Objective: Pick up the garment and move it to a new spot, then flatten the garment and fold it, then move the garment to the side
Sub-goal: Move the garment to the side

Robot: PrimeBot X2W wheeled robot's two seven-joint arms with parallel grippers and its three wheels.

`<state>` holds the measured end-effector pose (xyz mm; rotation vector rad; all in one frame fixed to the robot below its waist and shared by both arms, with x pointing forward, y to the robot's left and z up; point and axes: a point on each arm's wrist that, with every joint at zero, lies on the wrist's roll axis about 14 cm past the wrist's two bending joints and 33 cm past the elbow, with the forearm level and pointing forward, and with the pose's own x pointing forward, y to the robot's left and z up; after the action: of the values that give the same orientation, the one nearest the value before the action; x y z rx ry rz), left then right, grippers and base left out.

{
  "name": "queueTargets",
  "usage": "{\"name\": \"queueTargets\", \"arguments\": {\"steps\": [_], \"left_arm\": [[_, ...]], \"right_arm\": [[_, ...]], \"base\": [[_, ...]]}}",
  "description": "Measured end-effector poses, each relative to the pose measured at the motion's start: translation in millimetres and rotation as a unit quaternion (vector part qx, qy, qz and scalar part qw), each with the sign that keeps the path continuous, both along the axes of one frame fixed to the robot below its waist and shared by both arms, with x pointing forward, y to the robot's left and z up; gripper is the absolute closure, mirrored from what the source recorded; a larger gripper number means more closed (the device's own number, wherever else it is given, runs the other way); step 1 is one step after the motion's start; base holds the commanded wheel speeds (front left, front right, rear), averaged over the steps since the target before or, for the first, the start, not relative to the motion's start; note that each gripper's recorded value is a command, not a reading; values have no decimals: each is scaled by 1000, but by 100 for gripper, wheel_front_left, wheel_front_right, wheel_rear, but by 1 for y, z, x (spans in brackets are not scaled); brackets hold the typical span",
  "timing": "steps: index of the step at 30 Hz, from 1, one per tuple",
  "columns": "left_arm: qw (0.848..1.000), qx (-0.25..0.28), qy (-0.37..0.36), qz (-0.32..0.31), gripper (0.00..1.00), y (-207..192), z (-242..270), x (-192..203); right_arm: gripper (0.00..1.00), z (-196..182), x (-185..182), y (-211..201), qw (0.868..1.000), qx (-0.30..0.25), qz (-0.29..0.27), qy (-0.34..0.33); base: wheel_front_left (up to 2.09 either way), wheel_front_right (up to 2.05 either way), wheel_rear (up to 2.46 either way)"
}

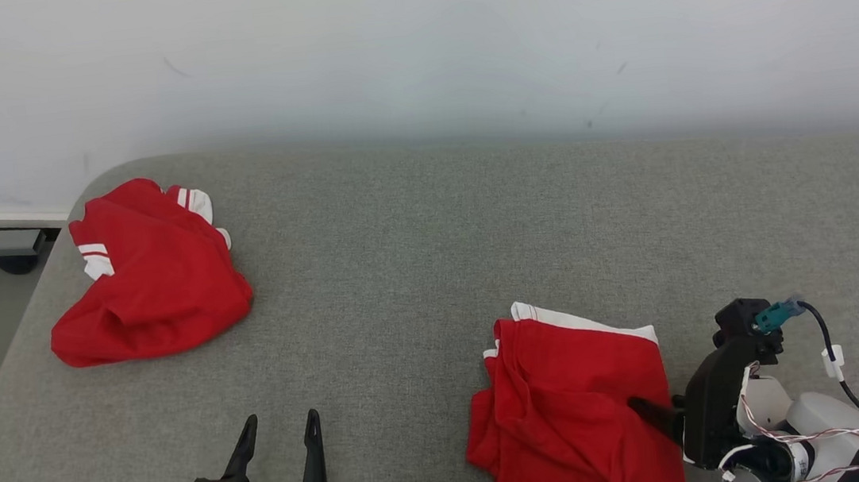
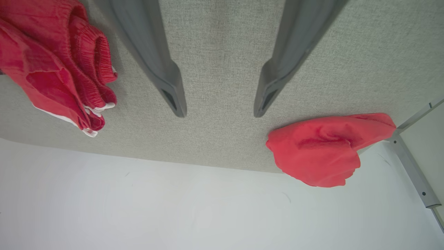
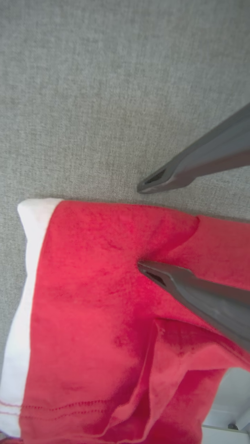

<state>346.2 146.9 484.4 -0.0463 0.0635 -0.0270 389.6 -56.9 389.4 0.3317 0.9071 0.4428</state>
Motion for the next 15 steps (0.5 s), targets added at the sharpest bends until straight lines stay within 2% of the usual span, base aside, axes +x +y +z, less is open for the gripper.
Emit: {"name": "queueTargets", "arguments": {"steps": [1, 2, 3, 15], "left_arm": [[1000, 0, 0, 1, 0, 1, 0, 0], [1000, 0, 0, 3, 0, 1, 0, 0], [1000, 0, 0, 4, 0, 2, 0, 0], [1000, -10, 0, 1, 0, -1, 1, 3]], "right_arm": [[0, -1, -1, 1, 1000, 0, 2, 2], [38, -1, -1, 2, 1000, 1, 4, 2], [100, -2, -1, 2, 1000, 0, 5, 2], [100, 14, 13, -6, 1000, 6, -2, -21]], "base": [[0, 0, 0], [0, 0, 0], [0, 0, 0], [0, 0, 0]]}}
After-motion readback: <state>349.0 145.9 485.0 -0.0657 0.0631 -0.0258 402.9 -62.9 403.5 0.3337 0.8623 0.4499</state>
